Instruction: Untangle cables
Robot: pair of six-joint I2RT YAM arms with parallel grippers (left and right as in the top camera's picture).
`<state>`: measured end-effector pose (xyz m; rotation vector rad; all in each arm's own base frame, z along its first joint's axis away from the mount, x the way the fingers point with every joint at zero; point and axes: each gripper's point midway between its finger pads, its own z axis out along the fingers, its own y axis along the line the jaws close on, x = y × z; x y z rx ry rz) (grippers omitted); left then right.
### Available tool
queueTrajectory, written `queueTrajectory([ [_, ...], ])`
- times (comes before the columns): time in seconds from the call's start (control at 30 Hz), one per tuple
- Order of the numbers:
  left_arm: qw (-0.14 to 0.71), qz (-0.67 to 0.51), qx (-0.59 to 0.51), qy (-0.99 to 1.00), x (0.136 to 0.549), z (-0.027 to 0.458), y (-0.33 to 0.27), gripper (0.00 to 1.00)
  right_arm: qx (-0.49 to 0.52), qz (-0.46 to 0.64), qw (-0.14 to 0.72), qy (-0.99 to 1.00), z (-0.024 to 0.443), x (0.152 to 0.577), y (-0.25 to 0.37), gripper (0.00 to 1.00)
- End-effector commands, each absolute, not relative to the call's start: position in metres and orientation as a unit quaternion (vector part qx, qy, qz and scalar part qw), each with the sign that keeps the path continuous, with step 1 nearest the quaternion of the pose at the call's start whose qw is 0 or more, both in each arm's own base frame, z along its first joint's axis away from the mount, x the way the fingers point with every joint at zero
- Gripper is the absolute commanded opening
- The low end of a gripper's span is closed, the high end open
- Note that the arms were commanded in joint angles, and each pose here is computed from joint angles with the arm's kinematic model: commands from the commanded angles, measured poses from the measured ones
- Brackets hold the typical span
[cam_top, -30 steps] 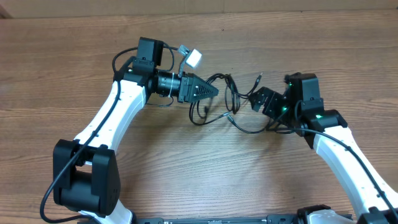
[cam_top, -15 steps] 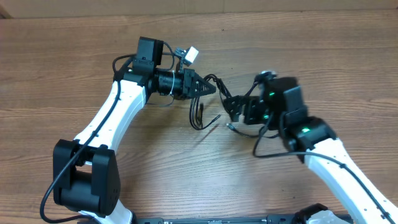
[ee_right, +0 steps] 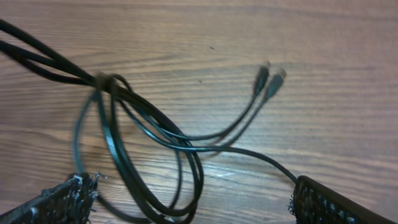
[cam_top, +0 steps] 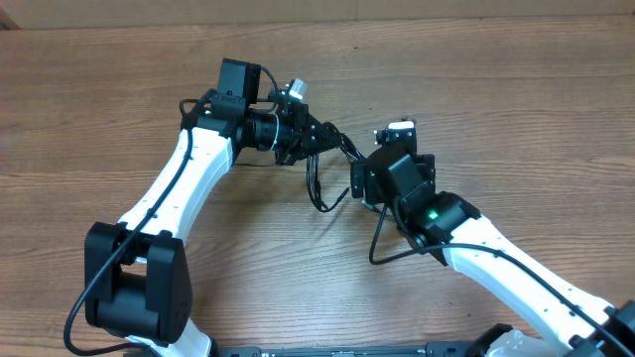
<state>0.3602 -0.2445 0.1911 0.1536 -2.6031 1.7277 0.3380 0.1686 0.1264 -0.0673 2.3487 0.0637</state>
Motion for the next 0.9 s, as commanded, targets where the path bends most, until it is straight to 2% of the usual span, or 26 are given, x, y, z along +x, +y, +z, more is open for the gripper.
queueTrajectory([
  [0.0, -0.073, 0.549, -0.038, -0.832, 0.364, 0.211, -0.242, 0.04, 0.035, 0.043, 0.394, 0.918, 0.131, 0.339, 0.166, 1.0],
  [0.13, -0.115, 0.502, -0.089, -0.853, 0.365, 0.194, -0.234, 0.05, 0.045, 0.102, 0.383, 0.917, 0.143, 0.331, 0.179, 1.0],
  [0.3, -0.119, 0.316, -0.019, -0.941, 0.373, 0.136, -0.182, 0.05, 0.053, 0.113, 0.385, 0.915, 0.161, 0.317, 0.17, 1.0],
  [0.43, -0.118, 0.178, 0.022, -0.977, 0.372, 0.11, -0.136, 0.04, 0.058, 0.114, 0.386, 0.914, 0.166, 0.314, 0.166, 1.0],
  [0.63, -0.113, 0.136, 0.03, -0.984, 0.368, 0.104, -0.121, 0.04, 0.14, 0.142, 0.368, 0.908, 0.161, 0.319, 0.157, 1.0],
  [0.87, -0.084, 0.129, 0.017, -0.988, 0.353, 0.101, -0.119, 0.04, 0.138, 0.156, 0.358, 0.91, 0.16, 0.317, 0.162, 1.0],
])
